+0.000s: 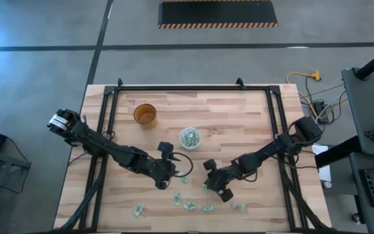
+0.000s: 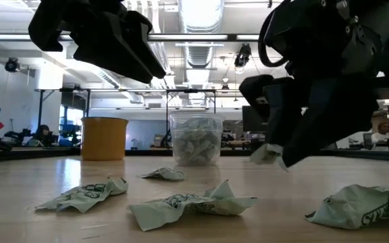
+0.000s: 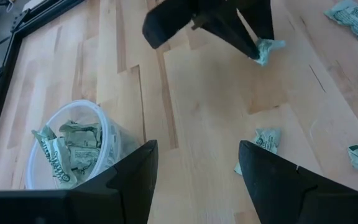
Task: Pick and place Stevia / Truvia into bins
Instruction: Put the stevia packet into the transparent container
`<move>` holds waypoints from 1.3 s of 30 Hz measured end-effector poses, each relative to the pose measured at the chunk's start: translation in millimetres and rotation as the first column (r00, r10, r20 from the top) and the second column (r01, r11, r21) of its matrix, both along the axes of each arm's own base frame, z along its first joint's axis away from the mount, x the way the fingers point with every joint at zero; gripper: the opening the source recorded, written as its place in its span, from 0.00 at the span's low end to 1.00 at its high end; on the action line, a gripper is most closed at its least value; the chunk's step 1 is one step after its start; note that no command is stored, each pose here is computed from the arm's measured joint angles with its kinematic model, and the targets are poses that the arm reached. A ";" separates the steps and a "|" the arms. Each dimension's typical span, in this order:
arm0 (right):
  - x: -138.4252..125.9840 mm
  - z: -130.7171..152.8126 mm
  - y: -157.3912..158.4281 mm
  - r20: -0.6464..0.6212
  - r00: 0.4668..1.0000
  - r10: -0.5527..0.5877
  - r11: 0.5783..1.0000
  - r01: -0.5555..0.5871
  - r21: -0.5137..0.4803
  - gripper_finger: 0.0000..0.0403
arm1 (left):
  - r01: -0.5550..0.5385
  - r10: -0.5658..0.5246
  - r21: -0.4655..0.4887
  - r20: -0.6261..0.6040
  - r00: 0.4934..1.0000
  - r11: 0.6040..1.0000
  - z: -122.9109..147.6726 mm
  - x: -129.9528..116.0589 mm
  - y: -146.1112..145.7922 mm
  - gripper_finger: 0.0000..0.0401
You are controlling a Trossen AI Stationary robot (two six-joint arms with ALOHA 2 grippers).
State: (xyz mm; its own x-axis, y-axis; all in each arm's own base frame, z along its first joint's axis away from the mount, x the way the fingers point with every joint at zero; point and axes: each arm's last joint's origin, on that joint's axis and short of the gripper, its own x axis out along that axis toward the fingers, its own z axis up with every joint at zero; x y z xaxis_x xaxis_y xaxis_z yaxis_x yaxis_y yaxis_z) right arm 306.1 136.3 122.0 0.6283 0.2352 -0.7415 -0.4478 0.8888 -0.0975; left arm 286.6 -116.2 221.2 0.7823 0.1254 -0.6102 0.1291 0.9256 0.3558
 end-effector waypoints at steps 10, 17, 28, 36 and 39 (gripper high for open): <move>-1.6 18.2 -5.9 0.101 0.994 -0.032 0.986 0.048 -0.159 0.16 | 0.001 -0.001 0.001 -0.001 1.000 1.000 -0.1 0.0 0.0 0.52; -5.2 48.4 -14.2 0.243 0.967 -0.081 0.942 0.154 -0.298 0.16 | 0.001 -0.001 0.003 -0.001 1.000 1.000 -0.2 0.0 0.1 0.52; 15.8 73.5 -74.9 0.427 0.873 -0.236 0.827 0.411 -0.383 0.16 | 0.001 0.000 -0.015 0.037 0.999 1.000 11.7 -2.9 1.6 0.52; 25.9 70.8 -120.9 0.404 0.866 -0.294 0.875 0.414 -0.252 0.16 | 0.001 0.000 -0.018 0.043 0.999 1.000 14.0 -4.2 2.1 0.52; 27.1 68.4 -129.6 0.383 0.875 -0.298 0.899 0.392 -0.197 0.16 | 0.001 0.000 -0.018 0.044 0.999 1.000 14.0 -4.2 2.0 0.52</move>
